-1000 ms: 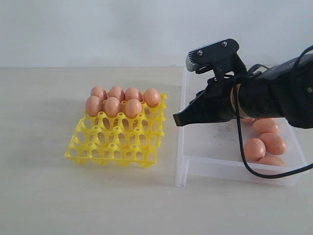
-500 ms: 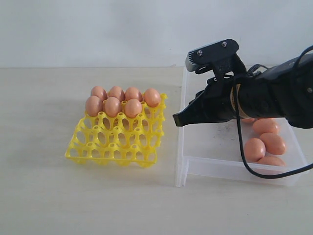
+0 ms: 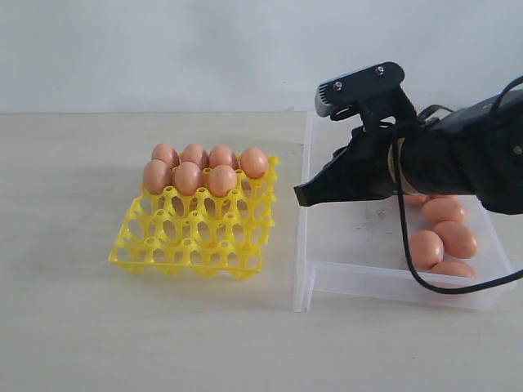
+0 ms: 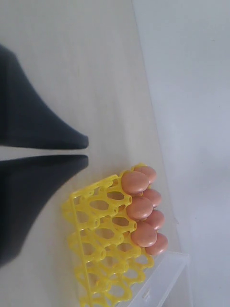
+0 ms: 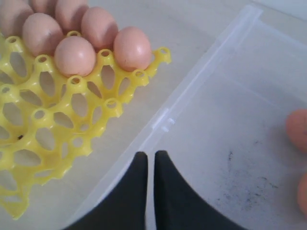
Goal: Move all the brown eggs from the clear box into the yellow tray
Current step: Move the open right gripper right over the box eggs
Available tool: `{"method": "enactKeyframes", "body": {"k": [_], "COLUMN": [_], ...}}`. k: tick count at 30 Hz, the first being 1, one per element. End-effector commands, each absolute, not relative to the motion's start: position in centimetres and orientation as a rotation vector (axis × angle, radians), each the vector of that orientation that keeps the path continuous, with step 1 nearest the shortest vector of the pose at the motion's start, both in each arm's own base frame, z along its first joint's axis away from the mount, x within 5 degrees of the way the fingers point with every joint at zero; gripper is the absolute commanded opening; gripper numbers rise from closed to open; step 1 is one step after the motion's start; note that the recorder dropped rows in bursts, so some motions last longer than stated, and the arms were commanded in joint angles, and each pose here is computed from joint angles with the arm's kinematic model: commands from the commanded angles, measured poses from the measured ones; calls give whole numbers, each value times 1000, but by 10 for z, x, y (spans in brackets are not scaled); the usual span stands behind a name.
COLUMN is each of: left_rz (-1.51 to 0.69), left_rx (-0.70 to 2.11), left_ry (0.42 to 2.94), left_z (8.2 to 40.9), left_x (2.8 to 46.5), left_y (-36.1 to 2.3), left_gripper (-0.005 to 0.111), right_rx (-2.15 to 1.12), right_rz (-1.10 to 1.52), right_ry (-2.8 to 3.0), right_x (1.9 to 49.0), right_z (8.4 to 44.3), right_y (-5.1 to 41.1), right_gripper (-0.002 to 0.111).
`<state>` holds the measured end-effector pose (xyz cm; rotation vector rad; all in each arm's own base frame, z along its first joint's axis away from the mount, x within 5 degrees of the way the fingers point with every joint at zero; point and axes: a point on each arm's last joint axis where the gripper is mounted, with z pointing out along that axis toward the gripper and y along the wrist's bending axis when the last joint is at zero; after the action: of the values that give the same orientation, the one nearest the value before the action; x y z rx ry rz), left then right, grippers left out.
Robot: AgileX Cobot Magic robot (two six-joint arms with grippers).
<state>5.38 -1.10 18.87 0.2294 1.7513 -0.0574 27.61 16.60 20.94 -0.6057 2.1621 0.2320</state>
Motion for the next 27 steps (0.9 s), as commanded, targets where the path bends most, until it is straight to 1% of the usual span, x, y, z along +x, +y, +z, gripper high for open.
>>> {"method": "enactKeyframes", "body": {"k": [1,3,5,6,8,11,12,15,18,20,24,27], "left_rz": [-60,-60,-60,-60,-60,-60,-60,-60,-60,-60,-60,-60], "left_rx": [235,235,235,235,235,235,235,235,235,235,235,235], "left_ry": [1747,1747,1747,1747,1747,1747,1747,1747,1747,1747,1747,1747], "left_z": [188,188,188,188,188,188,188,188,188,188,188,188], "left_x": [54,54,54,54,54,54,54,54,54,54,54,54], "left_y": [-11,-11,-11,-11,-11,-11,-11,-11,-11,-11,-11,-11], "left_gripper": [4,4,4,4,4,4,4,4,4,4,4,4], "right_rx": [-584,-558,-543,-563,-523,-372,-320,-265,-290,-269,-354,-402], "right_rz": [95,-47,-293,-344,-264,-14,-3,-43,-96,-127,-234,-236], "right_ry": [2130,2134,2210,2232,2281,2299,2298,2277,2285,2340,2518,2594], "right_x": [279,278,274,273,279,294,298,308,317,324,337,340], "right_z": [212,206,198,196,195,195,198,209,215,215,209,207], "right_y": [156,144,124,119,109,87,81,71,70,70,70,72], "right_gripper": [0,0,0,0,0,0,0,0,0,0,0,0]}}
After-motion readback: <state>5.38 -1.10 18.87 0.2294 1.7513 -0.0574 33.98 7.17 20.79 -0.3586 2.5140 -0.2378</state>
